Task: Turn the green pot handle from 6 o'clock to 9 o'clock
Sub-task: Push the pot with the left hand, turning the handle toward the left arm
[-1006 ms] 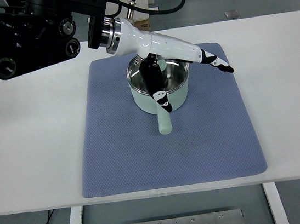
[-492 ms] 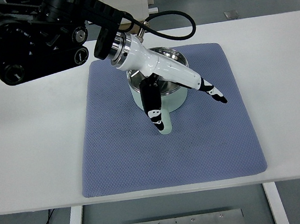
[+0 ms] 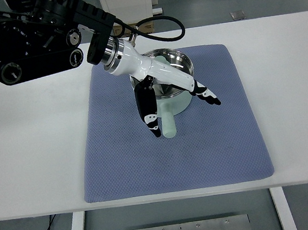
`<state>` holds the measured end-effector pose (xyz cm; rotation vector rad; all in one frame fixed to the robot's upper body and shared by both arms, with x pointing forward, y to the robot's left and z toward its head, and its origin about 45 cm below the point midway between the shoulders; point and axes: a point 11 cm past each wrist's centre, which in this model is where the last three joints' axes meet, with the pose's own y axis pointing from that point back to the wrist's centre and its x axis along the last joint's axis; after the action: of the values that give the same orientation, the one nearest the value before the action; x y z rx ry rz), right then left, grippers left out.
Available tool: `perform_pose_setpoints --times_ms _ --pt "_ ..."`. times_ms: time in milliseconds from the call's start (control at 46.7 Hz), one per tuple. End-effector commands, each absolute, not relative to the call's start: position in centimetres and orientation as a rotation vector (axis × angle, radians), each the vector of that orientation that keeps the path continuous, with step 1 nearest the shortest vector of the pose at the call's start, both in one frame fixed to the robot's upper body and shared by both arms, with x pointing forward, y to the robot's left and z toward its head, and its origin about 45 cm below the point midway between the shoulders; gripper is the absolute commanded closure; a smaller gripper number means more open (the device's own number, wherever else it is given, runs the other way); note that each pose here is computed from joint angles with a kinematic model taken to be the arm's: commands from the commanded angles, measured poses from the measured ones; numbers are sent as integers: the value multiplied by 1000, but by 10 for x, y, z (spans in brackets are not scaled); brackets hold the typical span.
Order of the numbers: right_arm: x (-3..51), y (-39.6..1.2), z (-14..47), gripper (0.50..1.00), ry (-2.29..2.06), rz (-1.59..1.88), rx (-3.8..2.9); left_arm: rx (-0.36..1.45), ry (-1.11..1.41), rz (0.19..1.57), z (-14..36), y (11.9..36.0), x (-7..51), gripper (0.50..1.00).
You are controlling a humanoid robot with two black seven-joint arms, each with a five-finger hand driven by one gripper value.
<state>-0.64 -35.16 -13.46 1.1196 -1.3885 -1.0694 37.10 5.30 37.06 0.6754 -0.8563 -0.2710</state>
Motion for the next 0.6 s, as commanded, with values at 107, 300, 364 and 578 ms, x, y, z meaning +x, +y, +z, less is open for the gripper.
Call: perform_pose_setpoints --times_ms 107,300,364,578 --pt "-7 -352 -135 500 -1388 -1070 1119 756 -959 -390 358 52 366 500" --pt "-6 -352 -135 500 -1389 -1069 1120 778 -977 -444 348 49 362 500" --pt "-6 -352 -135 500 -1389 -1069 1120 789 -989 -466 344 49 361 500" --pt "-6 -352 -135 500 -1389 -1069 1120 815 -1015 -520 329 45 359 500"
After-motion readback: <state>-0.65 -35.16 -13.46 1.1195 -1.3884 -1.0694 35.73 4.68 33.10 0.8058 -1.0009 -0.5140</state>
